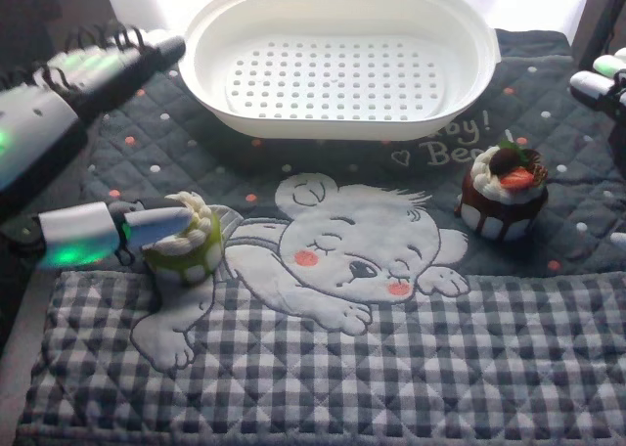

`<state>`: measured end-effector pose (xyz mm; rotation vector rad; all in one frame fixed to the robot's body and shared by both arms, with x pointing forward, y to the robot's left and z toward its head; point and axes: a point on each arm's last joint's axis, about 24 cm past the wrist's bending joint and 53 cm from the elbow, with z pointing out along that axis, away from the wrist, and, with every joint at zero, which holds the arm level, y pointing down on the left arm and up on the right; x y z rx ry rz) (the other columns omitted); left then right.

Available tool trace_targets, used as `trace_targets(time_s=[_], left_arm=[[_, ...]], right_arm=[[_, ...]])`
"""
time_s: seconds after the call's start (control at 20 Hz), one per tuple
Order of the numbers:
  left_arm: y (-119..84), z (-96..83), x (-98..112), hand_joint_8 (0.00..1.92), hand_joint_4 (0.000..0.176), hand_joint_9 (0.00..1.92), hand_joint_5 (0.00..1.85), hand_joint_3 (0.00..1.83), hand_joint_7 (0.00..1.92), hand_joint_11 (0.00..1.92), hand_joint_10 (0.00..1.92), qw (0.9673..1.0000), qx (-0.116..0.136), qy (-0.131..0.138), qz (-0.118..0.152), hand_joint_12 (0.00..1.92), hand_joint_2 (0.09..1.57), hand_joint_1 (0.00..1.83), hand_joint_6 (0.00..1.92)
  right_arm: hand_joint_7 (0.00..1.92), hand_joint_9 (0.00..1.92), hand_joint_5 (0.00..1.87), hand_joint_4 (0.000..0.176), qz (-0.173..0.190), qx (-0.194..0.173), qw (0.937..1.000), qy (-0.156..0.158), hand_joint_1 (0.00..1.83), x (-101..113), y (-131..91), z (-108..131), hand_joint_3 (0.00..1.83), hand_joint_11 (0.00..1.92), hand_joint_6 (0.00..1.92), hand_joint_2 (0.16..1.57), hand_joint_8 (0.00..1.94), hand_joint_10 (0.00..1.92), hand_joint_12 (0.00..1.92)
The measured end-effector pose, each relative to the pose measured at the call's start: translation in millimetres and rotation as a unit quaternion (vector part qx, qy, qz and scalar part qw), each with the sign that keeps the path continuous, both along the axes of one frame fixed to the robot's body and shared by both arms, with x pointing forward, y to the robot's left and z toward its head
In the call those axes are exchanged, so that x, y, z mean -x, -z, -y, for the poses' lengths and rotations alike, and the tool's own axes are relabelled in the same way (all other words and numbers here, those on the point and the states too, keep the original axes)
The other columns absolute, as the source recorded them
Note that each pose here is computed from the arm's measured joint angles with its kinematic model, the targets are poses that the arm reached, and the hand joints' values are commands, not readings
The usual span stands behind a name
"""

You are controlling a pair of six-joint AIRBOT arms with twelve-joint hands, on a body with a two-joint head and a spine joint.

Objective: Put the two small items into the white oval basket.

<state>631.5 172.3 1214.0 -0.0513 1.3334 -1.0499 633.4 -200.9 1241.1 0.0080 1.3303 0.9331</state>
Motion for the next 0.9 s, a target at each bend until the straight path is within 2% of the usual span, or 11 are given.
trace_targets(time_s=[0.1, 0.15, 0.2, 0.35, 0.5, 0.55, 0.65, 0.7, 0.8, 0.85, 0.9], left_arm=[[11, 4.0, -2, 0.0, 0.006, 0.04, 0.12, 0.0, 0.08, 0.0, 0.02, 0.9998, -0.012, 0.003, -0.017, 0.54, 1.07, 0.79, 0.0], [14, 4.0, -3, 0.0, 0.011, 0.03, 0.1, 0.0, 0.07, 0.0, 0.01, 0.9997, -0.015, 0.003, -0.021, 0.51, 1.08, 0.8, 0.0], [16, 2.9, -3, 0.0, 0.0, 0.05, 0.11, 0.0, 0.09, 0.0, 0.01, 0.9996, -0.016, 0.002, -0.024, 0.56, 1.08, 0.82, 0.0], [28, 0.3, -11, 0.0, 0.012, 0.08, 0.11, 0.0, 0.11, 0.0, 0.01, 0.9989, -0.018, -0.009, -0.043, 0.72, 1.07, 0.82, 0.0], [37, -1.1, -17, 0.0, 0.017, 0.15, 0.1, 0.0, 0.07, 0.0, 0.02, 0.9981, -0.021, -0.015, -0.057, 0.87, 1.09, 0.79, 0.0], [41, 3.7, -18, 0.0, 0.029, 0.14, 0.08, 0.0, 0.06, 0.0, 0.01, 0.9979, -0.017, -0.012, -0.062, 0.83, 1.09, 0.78, 0.0], [52, 12.4, -19, 0.0, 0.013, 0.13, 0.08, 0.0, 0.05, 0.0, 0.0, 0.997, -0.024, -0.003, -0.073, 0.78, 1.1, 0.82, 0.0], [57, 14.9, -20, 0.0, 0.001, 0.14, 0.09, 0.0, 0.06, 0.0, 0.01, 0.9965, -0.022, -0.001, -0.081, 0.8, 1.11, 0.84, 0.0], [68, 18.3, -27, 0.01, 0.031, 0.24, 0.15, 0.0, 0.11, 0.0, 0.05, 0.9948, -0.018, -0.002, -0.1, 1.04, 1.12, 0.96, 0.01], [74, 19.9, -30, 0.04, 0.0, 0.39, 0.28, 0.0, 0.25, 0.0, 0.11, 0.9938, -0.015, -0.001, -0.11, 1.37, 1.13, 1.02, 0.03], [77, 21.3, -31, 0.04, 0.0, 0.39, 0.28, 0.0, 0.25, 0.0, 0.11, 0.9933, -0.015, -0.001, -0.114, 1.37, 1.13, 1.02, 0.03]], right_arm=[[0.0, 0.0, 0.0, 0.057, -0.011, -0.009, 0.9999, 0.01, 0.86, -15, -1, -5, 0.01, 0.02, 0.0, 1.13, 0.0, 0.0, 0.01], [0.0, 0.0, 0.0, 0.043, -0.006, -0.007, 0.9999, 0.01, 0.89, -23, -6, -13, 0.01, 0.08, 0.0, 1.14, 0.0, 0.0, 0.04], [0.0, 0.0, 0.0, 0.038, 0.007, -0.003, 1.0, 0.003, 0.86, -28, -12, -27, 0.0, 0.01, 0.0, 1.16, 0.0, 0.0, 0.55], [0.0, 0.0, 0.0, 0.04, -0.014, 0.02, 0.9994, -0.025, 0.72, -27, 8, -53, 0.0, 0.0, 0.0, 1.13, 0.0, 0.0, 0.4], [0.0, 0.0, 0.0, 0.075, -0.021, 0.021, 0.9993, -0.023, 0.71, -32, 14, -55, 0.0, 0.0, 0.0, 1.11, 0.0, 0.0, 0.77], [0.0, 0.0, 0.0, 0.056, -0.021, 0.02, 0.9994, -0.019, 0.71, -35, 13, -52, 0.0, 0.0, 0.0, 1.11, 0.0, 0.0, 0.65], [0.0, 0.0, 0.0, 0.052, -0.026, 0.017, 0.9994, -0.016, 0.71, -39, 18, -54, 0.0, 0.0, 0.0, 1.12, 0.0, 0.0, 0.08], [0.0, 0.0, 0.0, 0.05, -0.031, 0.019, 0.9992, -0.019, 0.72, -40, 22, -57, 0.0, 0.0, 0.0, 1.12, 0.0, 0.0, 0.01], [0.0, 0.0, 0.0, 0.026, -0.042, 0.02, 0.9986, -0.027, 0.74, -40, 31, -66, 0.0, 0.0, 0.0, 1.12, 0.0, 0.0, 0.0], [0.01, 0.03, 0.05, 0.013, -0.045, 0.023, 0.9982, -0.031, 0.81, -40, 34, -71, 0.0, 0.0, 0.02, 1.13, 0.0, 0.01, 0.0], [0.01, 0.03, 0.05, 0.013, -0.044, 0.023, 0.9983, -0.031, 0.81, -41, 35, -71, 0.0, 0.0, 0.02, 1.13, 0.0, 0.01, 0.0]])
